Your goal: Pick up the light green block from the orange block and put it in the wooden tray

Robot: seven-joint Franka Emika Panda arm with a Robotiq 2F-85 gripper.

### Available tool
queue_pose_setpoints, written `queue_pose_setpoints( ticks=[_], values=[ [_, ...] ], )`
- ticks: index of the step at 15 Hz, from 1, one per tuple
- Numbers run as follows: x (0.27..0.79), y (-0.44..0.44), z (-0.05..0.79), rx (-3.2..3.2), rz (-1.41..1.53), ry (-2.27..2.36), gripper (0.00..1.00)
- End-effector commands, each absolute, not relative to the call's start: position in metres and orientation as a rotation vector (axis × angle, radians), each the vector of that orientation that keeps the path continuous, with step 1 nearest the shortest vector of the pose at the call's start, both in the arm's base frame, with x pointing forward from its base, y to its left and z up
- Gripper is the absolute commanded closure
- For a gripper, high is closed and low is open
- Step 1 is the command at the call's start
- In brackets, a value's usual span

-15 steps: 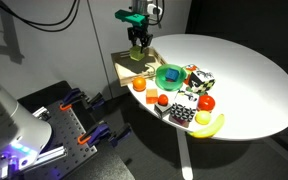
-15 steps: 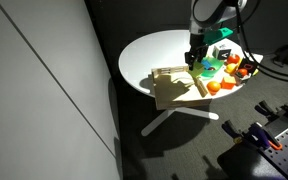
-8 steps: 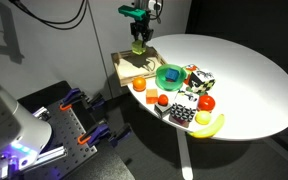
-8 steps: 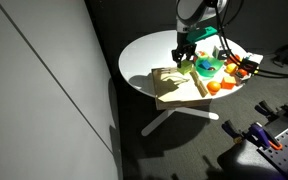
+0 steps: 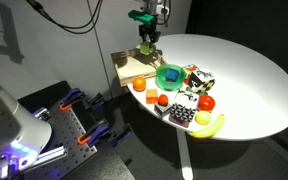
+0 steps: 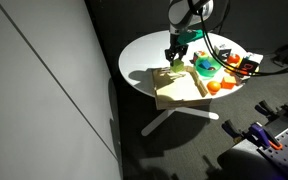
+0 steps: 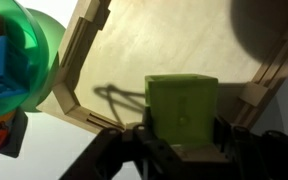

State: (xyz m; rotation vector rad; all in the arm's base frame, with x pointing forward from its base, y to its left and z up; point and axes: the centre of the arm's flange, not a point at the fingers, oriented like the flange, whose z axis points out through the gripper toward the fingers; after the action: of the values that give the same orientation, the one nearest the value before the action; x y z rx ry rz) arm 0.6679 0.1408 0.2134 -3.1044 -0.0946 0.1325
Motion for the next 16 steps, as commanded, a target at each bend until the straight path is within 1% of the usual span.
queue_pose_setpoints(
  ticks=[1, 2, 3, 4, 5, 10, 16],
  values=[
    [0.691, 0.139, 0.205, -3.095, 0.146, -0.089, 0.19],
    [0.691, 0.137, 0.201, -3.098, 0.152, -0.09, 0.18],
    [0.691, 0.135, 0.199, -3.099, 0.156, -0.09, 0.12],
    [0.69, 0.133, 0.196, -3.101, 0.163, -0.089, 0.04],
    [0.688, 0.129, 0.196, -3.102, 0.169, -0.086, 0.0],
    [0.675, 0.096, 0.203, -3.092, 0.208, -0.062, 0.0],
    [0.654, 0.054, 0.237, -3.027, 0.251, -0.107, 0.0]
  ],
)
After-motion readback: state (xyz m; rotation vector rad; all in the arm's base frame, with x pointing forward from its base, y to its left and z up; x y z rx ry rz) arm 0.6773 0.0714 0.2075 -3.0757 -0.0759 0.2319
